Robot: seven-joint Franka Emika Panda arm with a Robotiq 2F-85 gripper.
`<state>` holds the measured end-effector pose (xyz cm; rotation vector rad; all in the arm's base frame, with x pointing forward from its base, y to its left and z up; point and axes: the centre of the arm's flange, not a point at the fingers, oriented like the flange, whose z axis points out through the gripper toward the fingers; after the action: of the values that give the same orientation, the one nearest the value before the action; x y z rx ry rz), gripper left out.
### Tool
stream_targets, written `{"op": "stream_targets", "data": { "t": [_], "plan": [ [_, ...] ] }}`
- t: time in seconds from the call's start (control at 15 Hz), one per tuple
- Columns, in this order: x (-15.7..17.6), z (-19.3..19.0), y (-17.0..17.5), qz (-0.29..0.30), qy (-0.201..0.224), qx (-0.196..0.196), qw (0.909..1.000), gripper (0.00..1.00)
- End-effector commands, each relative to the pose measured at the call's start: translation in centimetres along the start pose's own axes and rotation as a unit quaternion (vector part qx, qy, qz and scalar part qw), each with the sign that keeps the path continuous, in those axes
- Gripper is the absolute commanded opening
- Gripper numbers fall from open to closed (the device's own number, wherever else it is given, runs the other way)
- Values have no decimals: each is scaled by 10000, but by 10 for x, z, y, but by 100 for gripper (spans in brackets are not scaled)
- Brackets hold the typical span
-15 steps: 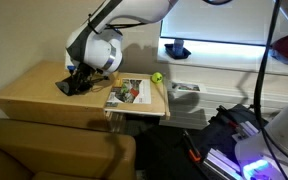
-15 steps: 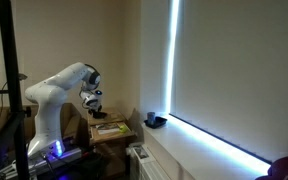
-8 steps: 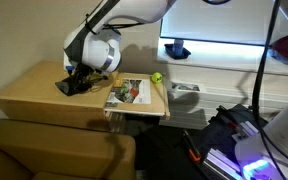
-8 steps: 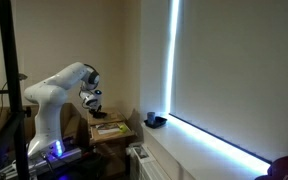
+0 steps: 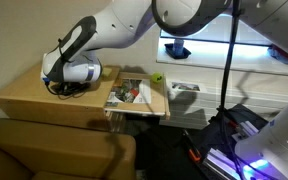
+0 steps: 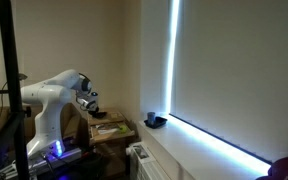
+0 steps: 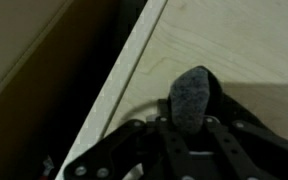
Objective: Move the black sock to the open drawer
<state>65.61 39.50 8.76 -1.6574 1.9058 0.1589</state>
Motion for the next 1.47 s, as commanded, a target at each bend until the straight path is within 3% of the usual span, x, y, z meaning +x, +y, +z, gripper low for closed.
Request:
{"op": "stream_targets", "data": {
  "t": [0.0, 0.33, 0.47, 0.8, 1.07, 1.2, 1.4],
  "plan": [
    [-8, 30, -36, 401, 354, -173, 9984, 0],
    [7, -28, -71, 923, 1160, -610, 9871, 1],
    [9, -55, -83, 968, 1468, -1016, 9792, 1],
    [-4, -94, -101, 1046, 1851, -2089, 9545, 1],
    [-6, -111, -104, 1217, 1946, -2595, 9381, 1],
    [-2, -119, -110, 1336, 1960, -2598, 9361, 1],
    [-7, -138, -125, 1407, 1682, -2508, 9429, 1]
  ]
}}
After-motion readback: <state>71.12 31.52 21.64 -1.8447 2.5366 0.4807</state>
